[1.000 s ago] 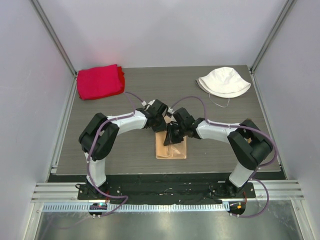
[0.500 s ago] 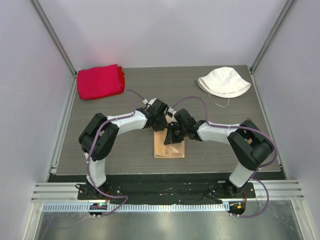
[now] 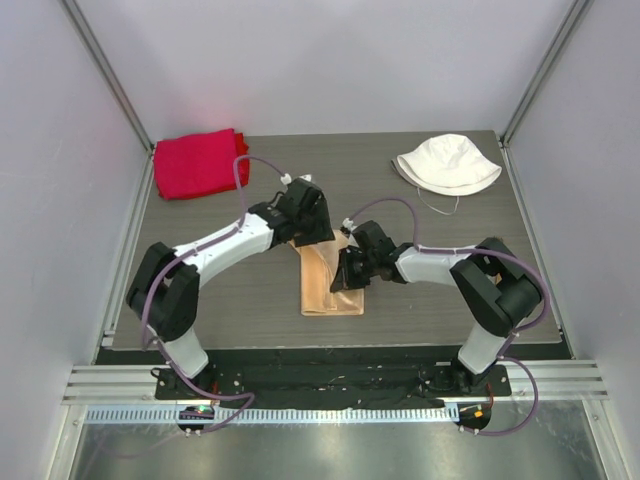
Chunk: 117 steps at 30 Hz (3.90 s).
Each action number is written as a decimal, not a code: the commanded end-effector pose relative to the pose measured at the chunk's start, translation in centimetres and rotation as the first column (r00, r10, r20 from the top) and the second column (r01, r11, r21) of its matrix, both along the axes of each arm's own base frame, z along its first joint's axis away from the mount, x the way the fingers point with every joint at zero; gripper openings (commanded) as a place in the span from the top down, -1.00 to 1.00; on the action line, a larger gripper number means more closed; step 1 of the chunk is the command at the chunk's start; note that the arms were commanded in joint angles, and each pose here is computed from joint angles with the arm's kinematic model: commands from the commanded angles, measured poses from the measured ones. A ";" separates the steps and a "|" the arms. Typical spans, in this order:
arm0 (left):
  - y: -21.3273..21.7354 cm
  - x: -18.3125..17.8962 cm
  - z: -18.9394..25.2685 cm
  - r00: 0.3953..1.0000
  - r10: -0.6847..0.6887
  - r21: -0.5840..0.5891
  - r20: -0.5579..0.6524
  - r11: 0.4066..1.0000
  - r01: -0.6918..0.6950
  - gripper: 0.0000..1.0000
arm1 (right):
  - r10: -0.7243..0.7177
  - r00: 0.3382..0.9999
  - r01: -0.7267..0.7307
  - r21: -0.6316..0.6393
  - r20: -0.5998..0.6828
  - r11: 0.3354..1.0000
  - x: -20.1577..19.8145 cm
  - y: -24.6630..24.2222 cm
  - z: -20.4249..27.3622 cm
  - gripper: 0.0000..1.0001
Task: Fold the napkin into a case and place the utensils inside
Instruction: Fold the upper triangle-folded napkin at the center of the board.
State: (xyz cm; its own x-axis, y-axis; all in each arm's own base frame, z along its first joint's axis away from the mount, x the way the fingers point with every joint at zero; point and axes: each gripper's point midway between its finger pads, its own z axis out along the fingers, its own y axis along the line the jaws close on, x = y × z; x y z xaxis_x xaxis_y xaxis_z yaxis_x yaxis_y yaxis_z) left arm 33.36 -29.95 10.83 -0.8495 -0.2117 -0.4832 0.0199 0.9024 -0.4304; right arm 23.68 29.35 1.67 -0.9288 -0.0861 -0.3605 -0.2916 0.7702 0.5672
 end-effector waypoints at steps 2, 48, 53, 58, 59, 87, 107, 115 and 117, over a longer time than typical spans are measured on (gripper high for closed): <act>6.1 0.7 3.0 0.996 0.035 0.062 0.079 0.997 -0.040 0.09 | -0.025 0.997 0.015 -0.137 -0.076 0.990 -1.7 -2.6 -3.8 0.98; 6.5 6.4 -5.6 0.989 -0.124 -0.011 0.082 0.992 0.125 0.28 | 0.003 0.997 -0.010 -0.089 -0.076 0.996 -1.1 -1.4 -2.9 0.98; 6.1 7.3 -5.9 0.990 -0.113 -0.014 0.089 0.993 0.115 0.37 | 0.003 0.997 -0.010 -0.089 -0.078 0.996 -1.1 -1.5 -2.8 0.98; 5.5 7.8 -5.3 0.988 -0.079 -0.055 0.130 0.995 0.087 0.59 | 0.008 0.997 -0.014 -0.083 -0.078 0.996 -1.0 -1.2 -2.7 0.98; 5.4 7.7 -5.3 0.988 -0.080 -0.052 0.132 0.995 0.088 0.67 | 0.007 0.997 -0.013 -0.079 -0.074 0.997 -0.8 -1.2 -2.5 0.98; 2.3 5.0 -4.2 0.992 0.022 0.183 0.124 0.982 -0.045 1.00 | -0.220 0.976 0.220 0.013 -0.001 0.975 10.4 -5.2 2.7 0.98; -3.0 3.9 -6.3 0.997 0.007 0.171 0.075 0.985 -0.019 0.98 | -0.246 0.968 0.243 -0.057 -0.047 0.968 10.9 -6.0 -1.4 0.98; -3.5 3.7 -7.3 0.997 0.020 0.157 0.070 0.987 -0.031 0.87 | -0.251 0.967 0.249 -0.047 -0.033 0.967 11.2 -6.1 -0.6 0.98; -3.3 3.7 -7.9 0.998 0.025 0.169 0.062 0.985 -0.035 0.81 | -0.254 0.967 0.253 -0.046 -0.022 0.966 11.3 -6.2 0.0 0.98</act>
